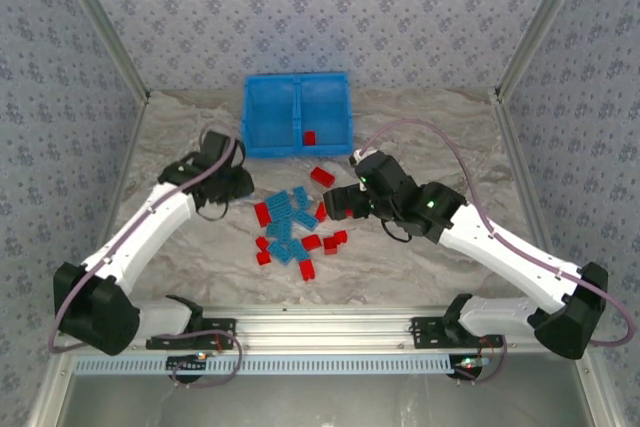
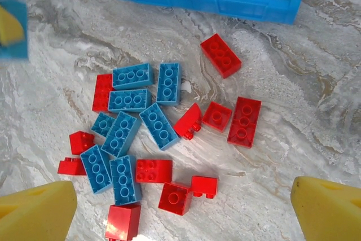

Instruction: Sort the legos into containers by color

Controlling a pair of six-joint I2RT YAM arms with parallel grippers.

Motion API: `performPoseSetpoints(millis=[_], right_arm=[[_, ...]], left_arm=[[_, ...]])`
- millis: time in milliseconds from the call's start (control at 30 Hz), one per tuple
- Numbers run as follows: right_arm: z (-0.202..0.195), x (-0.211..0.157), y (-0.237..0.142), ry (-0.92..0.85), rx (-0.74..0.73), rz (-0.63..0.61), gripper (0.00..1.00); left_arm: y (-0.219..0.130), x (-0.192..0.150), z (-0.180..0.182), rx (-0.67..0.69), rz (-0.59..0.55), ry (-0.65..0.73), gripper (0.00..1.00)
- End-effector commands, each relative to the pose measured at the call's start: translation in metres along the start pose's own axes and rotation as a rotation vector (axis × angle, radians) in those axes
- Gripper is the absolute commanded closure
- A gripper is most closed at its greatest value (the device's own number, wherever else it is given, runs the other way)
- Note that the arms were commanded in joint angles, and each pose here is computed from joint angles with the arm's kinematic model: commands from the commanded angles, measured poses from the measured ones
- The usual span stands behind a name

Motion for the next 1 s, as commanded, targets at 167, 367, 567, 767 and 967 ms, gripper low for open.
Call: performPoseSetpoints(millis=[167, 367, 567, 767, 967], right_arm=[[-0.006, 0.007, -0.014, 0.054, -0.042, -0.049, 0.0], [-0.011, 0.003, -0.018, 0.07, -0.055, -0.04, 0.0], [-0.015, 0.0, -0.02, 0.072, -0.068, -0.037, 0.0], [-0.018, 0.001, -0.02, 0.07, -0.076, -0.032, 0.0], [-0.017, 0.003, -0.018, 0.073, -0.074, -0.033, 0.0]], left_arm=[[0.021, 0.107, -0.037, 0.153, -0.129, 0.156, 0.82], [0.099, 0.162, -0.052, 0.223, -0.114, 0.18, 0.84], [0.179, 0.172, -0.058, 0.245, -0.065, 0.233, 0.84], [0.215, 0.173, -0.06, 0.214, -0.061, 0.237, 0.72], [0.187, 0.188, -0.066, 0.185, -0.086, 0.199, 0.56]])
Point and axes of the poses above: each hand's point on the last joint's axis, 136 mm out from that joint toward the fingers, its own y axis out along the fingers, its own z axis along the line the jaws close on, x = y × z, the point moved 6 cm from there along -y, back along the fingers, and after that the axes turned 8 degrees about y, right-handed, at the moved point
